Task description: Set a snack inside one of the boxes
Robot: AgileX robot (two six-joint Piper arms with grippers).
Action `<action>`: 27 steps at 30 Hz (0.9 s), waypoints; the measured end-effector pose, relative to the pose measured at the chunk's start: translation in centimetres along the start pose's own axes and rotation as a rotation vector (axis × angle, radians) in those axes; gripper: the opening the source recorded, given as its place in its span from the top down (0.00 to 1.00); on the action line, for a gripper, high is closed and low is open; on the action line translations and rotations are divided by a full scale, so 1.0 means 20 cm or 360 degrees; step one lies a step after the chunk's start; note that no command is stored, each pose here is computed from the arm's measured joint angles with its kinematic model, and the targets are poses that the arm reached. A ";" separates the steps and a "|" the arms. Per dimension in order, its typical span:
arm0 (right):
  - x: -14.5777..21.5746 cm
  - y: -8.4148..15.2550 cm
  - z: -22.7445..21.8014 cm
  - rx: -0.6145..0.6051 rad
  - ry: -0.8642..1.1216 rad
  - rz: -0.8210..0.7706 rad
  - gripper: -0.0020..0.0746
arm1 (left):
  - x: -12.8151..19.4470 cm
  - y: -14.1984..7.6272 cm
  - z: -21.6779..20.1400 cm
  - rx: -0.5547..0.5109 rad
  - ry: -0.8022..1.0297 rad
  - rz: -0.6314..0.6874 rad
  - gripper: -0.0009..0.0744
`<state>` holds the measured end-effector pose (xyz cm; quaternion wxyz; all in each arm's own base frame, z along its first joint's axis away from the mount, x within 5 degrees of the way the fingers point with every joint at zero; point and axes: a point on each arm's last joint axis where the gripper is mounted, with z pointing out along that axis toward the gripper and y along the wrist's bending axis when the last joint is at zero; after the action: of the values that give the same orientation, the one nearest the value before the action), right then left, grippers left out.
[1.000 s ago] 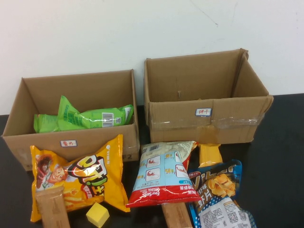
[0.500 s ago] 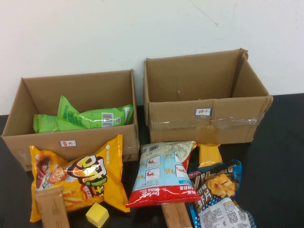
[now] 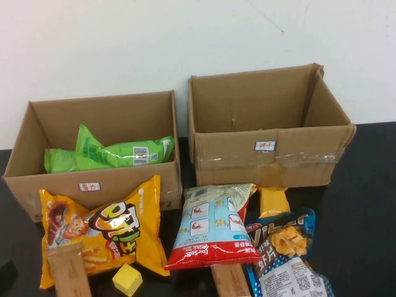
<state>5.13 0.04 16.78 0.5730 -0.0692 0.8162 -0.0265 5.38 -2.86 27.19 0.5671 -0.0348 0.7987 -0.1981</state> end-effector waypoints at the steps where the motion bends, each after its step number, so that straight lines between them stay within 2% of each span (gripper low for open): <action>1: 0.00 0.00 0.00 0.0000 0.0000 0.0000 0.97 | -0.05 -0.01 0.00 -0.0028 0.0076 0.0074 0.99; 5: 0.00 0.00 0.00 0.0000 0.0000 0.0000 0.97 | -0.18 0.03 0.11 -0.0165 0.0426 0.0241 0.99; 10: 0.00 0.00 0.00 0.0000 0.0000 0.0000 0.97 | -0.20 0.12 0.28 -0.0278 0.0708 0.0290 0.99; 12: 0.00 0.00 0.00 0.0000 0.0000 0.0000 0.97 | -0.18 0.16 0.34 -0.0320 0.0838 0.0271 0.94; 14: 0.00 0.00 0.00 0.0000 0.0000 0.0000 0.97 | -0.15 0.20 0.41 -0.0340 0.0954 0.0240 0.84; 16: 0.00 0.00 0.00 0.0000 0.0000 0.0000 0.97 | -0.13 0.22 0.46 -0.0349 0.1041 0.0221 0.67; 19: 0.00 0.00 0.00 0.0000 0.0000 0.0000 0.97 | -0.09 0.24 0.54 -0.0351 0.1134 0.0187 0.33; 21: 0.00 0.00 0.00 0.0000 0.0000 0.0000 0.97 | -0.06 0.24 0.60 -0.0352 0.1178 0.0162 0.18; 23: 0.00 0.00 0.00 0.0000 0.0000 0.0000 0.97 | -0.03 0.24 0.66 -0.0343 0.1204 0.0154 0.11; 27: 0.00 0.00 0.00 0.0000 0.0000 0.0000 0.97 | 0.03 0.21 0.78 -0.0328 0.1206 0.0162 0.08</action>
<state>5.13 0.04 16.78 0.5730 -0.0692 0.8162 -0.0265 20.22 -3.44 20.84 0.2348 0.0236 0.9678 -0.0872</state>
